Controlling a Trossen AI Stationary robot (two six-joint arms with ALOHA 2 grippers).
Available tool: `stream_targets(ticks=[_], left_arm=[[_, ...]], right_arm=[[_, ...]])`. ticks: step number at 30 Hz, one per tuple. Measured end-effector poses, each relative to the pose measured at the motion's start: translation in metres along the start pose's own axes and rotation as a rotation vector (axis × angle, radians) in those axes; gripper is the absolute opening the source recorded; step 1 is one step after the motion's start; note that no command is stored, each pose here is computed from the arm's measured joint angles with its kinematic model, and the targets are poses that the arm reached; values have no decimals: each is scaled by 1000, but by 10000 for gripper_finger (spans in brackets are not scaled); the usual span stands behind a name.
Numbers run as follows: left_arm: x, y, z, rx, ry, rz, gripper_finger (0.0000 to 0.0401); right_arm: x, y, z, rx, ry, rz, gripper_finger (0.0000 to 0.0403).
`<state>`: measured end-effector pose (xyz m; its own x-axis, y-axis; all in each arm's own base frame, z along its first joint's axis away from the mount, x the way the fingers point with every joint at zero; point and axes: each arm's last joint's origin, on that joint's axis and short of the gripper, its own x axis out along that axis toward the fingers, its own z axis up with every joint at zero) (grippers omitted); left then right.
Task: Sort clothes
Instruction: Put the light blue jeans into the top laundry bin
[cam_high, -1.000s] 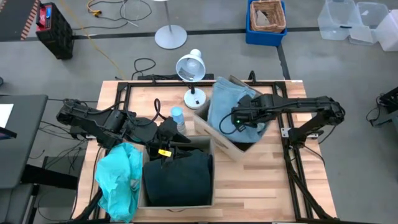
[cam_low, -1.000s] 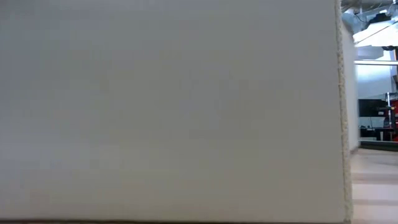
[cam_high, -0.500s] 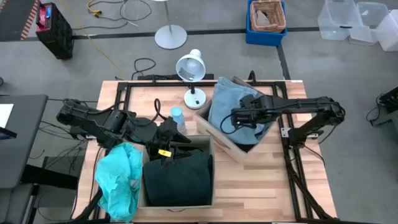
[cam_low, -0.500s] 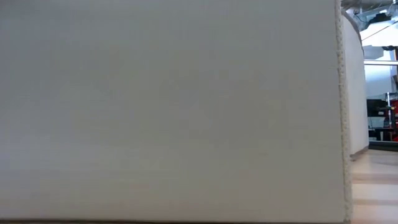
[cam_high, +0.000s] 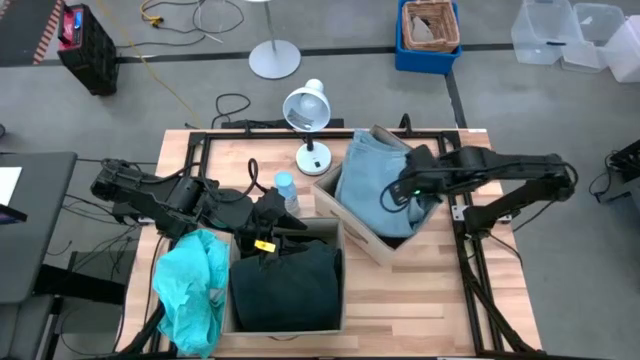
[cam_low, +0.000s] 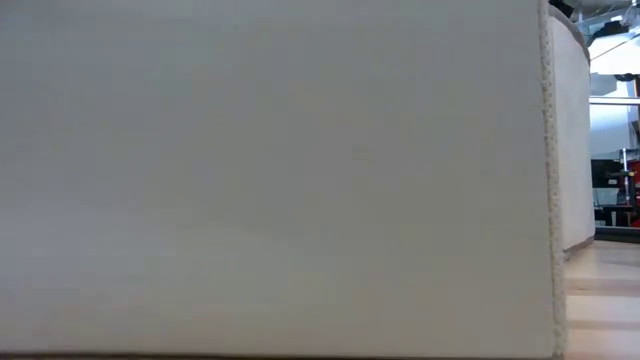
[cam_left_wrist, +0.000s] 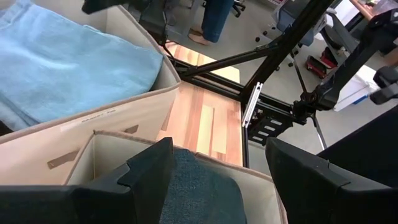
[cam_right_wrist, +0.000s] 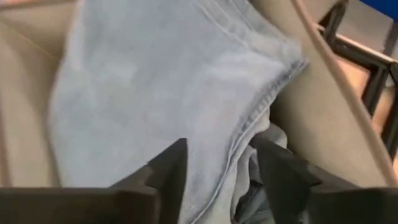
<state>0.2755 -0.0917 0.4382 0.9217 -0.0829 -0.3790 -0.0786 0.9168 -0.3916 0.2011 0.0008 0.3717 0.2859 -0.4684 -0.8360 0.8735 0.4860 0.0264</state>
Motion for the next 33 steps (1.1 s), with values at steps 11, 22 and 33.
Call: stream_targets(ticks=[11,22,33], left_arm=[[0,0,0,-1,0,0,251],[0,0,0,-10,-2,-1,251],[0,0,0,-12,-8,6,251]], right_arm=[[-19,11,11,-251,-190,259,216],[47,61,22,-327,-99,102,12],[130,70,24,-329,287,-70,2]])
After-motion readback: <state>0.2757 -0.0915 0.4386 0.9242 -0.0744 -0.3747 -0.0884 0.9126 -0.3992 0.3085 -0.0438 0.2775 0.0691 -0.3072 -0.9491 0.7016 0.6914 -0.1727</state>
